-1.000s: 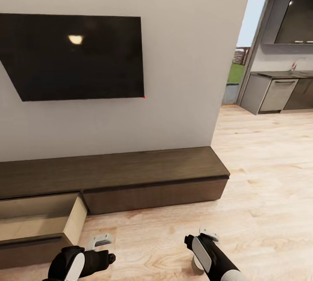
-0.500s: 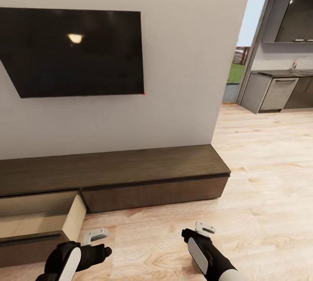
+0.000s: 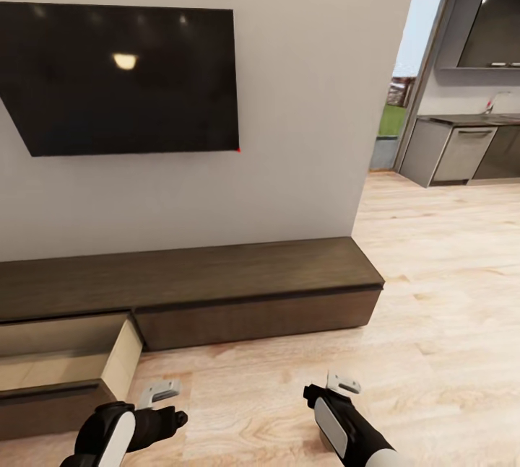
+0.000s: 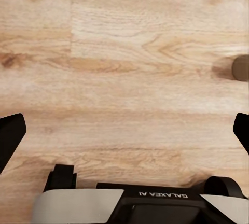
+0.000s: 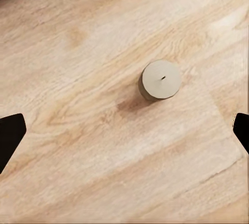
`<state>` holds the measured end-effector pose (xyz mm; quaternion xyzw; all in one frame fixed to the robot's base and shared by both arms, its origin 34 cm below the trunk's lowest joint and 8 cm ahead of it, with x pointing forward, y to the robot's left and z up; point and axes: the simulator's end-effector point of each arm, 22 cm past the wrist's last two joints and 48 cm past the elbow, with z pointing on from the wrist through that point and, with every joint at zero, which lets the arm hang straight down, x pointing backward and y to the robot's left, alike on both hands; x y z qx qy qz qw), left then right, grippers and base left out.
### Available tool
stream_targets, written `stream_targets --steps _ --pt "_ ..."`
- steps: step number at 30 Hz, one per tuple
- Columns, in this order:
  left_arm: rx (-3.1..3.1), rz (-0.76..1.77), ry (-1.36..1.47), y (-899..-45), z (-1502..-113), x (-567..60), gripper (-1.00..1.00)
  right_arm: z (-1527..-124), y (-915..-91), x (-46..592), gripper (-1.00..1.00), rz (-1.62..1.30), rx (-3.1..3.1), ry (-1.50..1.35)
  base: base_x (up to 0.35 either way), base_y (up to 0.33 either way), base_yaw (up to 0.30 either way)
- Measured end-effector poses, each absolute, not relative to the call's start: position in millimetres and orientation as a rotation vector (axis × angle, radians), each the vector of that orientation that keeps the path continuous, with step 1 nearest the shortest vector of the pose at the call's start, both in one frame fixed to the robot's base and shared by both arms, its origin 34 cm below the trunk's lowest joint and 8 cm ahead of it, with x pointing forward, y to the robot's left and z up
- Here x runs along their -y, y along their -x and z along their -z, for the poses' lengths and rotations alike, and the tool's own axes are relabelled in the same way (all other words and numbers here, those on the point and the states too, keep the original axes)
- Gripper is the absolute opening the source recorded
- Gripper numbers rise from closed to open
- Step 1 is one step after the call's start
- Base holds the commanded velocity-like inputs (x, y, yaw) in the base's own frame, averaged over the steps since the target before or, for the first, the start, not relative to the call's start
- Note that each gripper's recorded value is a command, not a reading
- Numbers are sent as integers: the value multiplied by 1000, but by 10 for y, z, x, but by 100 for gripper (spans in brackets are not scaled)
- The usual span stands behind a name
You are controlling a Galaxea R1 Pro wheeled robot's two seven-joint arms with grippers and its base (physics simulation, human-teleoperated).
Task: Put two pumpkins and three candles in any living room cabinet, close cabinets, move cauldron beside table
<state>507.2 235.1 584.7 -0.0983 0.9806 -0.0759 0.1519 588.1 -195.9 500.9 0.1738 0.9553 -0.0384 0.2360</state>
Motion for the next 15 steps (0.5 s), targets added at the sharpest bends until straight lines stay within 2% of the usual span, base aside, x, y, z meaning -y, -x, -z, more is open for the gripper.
stream_targets --steps 4,11,15 --pt "-2812 231 287 -5066 -5775 -2353 100 -4917 -5848 1996 100 115 -2633 -471 0 0 0" --pt "-2733 437 452 -5150 -5744 -2425 100 -4738 -5753 2030 100 124 -2684 -446 0 0 0" --pt "-2713 473 477 -5162 -5693 -2441 100 -4656 -5737 2041 100 123 -2690 -439 0 0 0"
